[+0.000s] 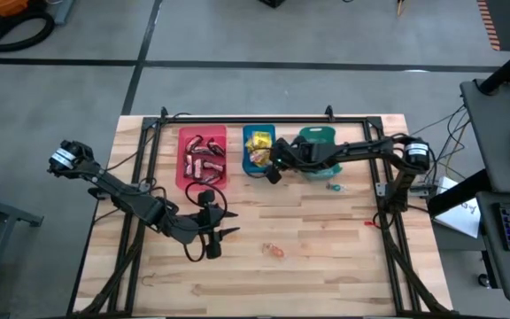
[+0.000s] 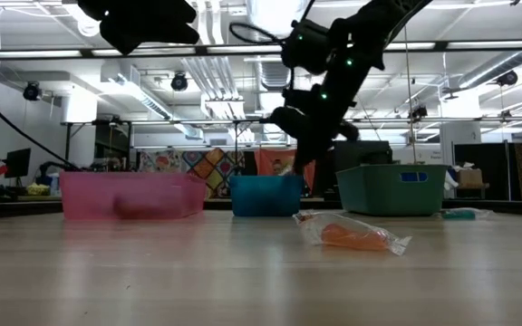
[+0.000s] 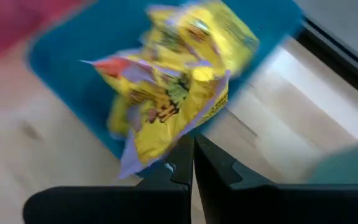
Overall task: Sort candy
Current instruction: Put the yellow candy into the blue bin, then put the orange gummy candy into the green bin
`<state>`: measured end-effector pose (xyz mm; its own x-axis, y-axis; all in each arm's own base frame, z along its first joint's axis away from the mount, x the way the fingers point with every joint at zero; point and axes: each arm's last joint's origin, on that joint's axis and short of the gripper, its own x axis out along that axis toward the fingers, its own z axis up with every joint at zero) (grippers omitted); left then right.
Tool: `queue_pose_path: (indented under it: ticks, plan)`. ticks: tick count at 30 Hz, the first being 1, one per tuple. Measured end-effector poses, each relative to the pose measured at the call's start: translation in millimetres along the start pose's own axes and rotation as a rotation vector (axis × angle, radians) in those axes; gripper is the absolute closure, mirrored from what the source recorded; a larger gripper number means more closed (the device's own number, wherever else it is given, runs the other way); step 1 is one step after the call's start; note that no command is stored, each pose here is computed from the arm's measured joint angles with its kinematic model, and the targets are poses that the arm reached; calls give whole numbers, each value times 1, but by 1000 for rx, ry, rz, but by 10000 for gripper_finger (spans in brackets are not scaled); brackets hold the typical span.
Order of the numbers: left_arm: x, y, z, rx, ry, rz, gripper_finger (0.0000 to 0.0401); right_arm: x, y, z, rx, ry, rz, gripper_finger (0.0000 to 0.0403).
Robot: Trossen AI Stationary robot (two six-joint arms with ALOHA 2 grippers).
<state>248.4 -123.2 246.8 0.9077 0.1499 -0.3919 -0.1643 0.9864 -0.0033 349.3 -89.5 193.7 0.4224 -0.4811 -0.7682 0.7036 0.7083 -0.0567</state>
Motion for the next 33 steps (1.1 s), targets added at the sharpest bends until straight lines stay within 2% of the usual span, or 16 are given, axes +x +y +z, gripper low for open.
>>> queue_pose_path:
  ticks: [5,9,14,20,26,33]
  plan:
    - [0,0,0,8,0,1,239,5,10,12,-55,-93,123,394]
    - [0,0,0,10,2,1,239,3,13,17,-74,-129,123,394]
    - [0,0,-2,17,12,2,239,-18,9,26,-73,-182,120,394]
    - [8,-4,-9,37,44,-9,239,-66,11,23,-135,-195,166,394]
    - [25,-14,-20,74,42,-30,239,-121,21,1,-219,-160,241,394]
    - [53,-34,-26,254,-26,-170,239,-170,33,-35,-243,-144,369,394]
